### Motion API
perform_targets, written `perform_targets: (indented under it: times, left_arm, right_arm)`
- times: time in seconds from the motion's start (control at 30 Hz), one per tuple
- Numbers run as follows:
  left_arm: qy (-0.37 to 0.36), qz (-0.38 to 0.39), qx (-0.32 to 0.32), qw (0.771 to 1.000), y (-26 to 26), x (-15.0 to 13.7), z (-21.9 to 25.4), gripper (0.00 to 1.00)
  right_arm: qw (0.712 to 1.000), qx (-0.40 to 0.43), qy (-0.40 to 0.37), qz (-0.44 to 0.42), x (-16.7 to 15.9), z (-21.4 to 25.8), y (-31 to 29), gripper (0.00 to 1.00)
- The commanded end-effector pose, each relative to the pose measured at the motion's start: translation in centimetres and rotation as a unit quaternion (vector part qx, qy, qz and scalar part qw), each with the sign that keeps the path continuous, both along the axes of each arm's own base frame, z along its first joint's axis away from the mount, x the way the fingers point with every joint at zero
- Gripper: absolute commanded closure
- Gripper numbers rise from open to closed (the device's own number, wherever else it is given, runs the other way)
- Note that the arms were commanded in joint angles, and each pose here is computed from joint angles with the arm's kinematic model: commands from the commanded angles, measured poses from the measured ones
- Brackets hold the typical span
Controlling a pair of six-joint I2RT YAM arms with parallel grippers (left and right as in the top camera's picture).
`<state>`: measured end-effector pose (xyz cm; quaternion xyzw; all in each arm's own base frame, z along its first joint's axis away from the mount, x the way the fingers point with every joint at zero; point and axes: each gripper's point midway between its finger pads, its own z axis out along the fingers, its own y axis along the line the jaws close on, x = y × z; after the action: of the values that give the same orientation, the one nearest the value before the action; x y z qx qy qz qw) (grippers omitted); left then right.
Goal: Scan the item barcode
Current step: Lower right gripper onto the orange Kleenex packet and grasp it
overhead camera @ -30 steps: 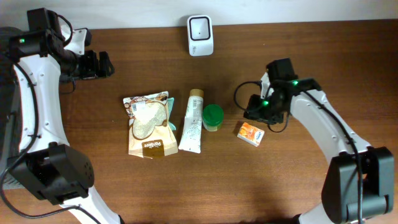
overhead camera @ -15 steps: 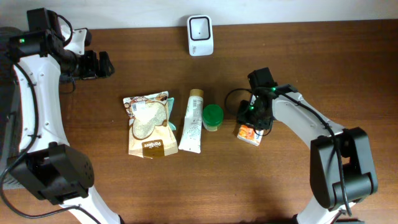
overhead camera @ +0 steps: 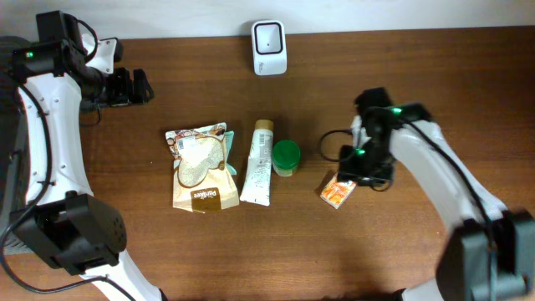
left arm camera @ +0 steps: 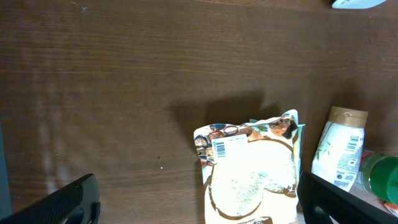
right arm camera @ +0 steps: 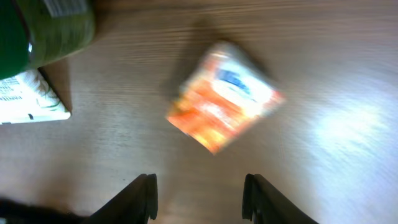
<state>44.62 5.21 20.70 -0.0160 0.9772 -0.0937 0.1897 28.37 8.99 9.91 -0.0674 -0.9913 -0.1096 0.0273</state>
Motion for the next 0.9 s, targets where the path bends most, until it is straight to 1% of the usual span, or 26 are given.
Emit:
perform_targets:
  times: [0.0, 0.03, 0.17, 0.33, 0.47, 0.57, 0.77, 0.87]
  left_arm:
    - [-0.015, -0.009, 0.002, 1.0, -0.2, -0.1, 1.2, 0.01]
    - [-0.015, -0.009, 0.002, 1.0, -0.2, -0.1, 1.2, 0.01]
    - [-0.015, -0.009, 0.002, 1.0, -0.2, -0.1, 1.2, 0.01]
    - [-0.015, -0.009, 0.002, 1.0, -0.2, -0.1, 1.2, 0.01]
    - [-0.015, -0.009, 0.002, 1.0, -0.2, -0.1, 1.2, 0.01]
    - [-0.015, -0.009, 0.002, 1.0, -0.2, -0.1, 1.2, 0.01]
    - [-0.015, -0.009, 0.002, 1.0, -0.2, -0.1, 1.2, 0.01]
    - [-0.015, -0.009, 0.002, 1.0, -0.2, -0.1, 1.2, 0.01]
  right_arm:
    - [0.996, -0.047, -0.013, -0.078, -0.6, 0.6, -2.6, 0.54]
    - [0.995, -0.047, -0.003, -0.089, -0.9, -0.1, -2.5, 0.55]
    - [0.994, 0.003, 0.027, -0.102, -2.0, -3.4, -0.6, 0.62]
    - [0.989, 0.008, 0.046, -0.141, -3.6, -6.6, 0.0, 0.64]
    - [0.988, 0.043, 0.039, -0.143, -3.2, -6.9, 1.0, 0.64]
    - [0.986, 0.047, 0.047, -0.151, -3.4, -6.9, 1.3, 0.64]
    - [0.99, 0.041, 0.042, -0.128, -3.9, -7.5, 2.5, 0.64]
    - [0.989, 0.01, 0.043, -0.141, -4.6, -8.6, 1.9, 0.64]
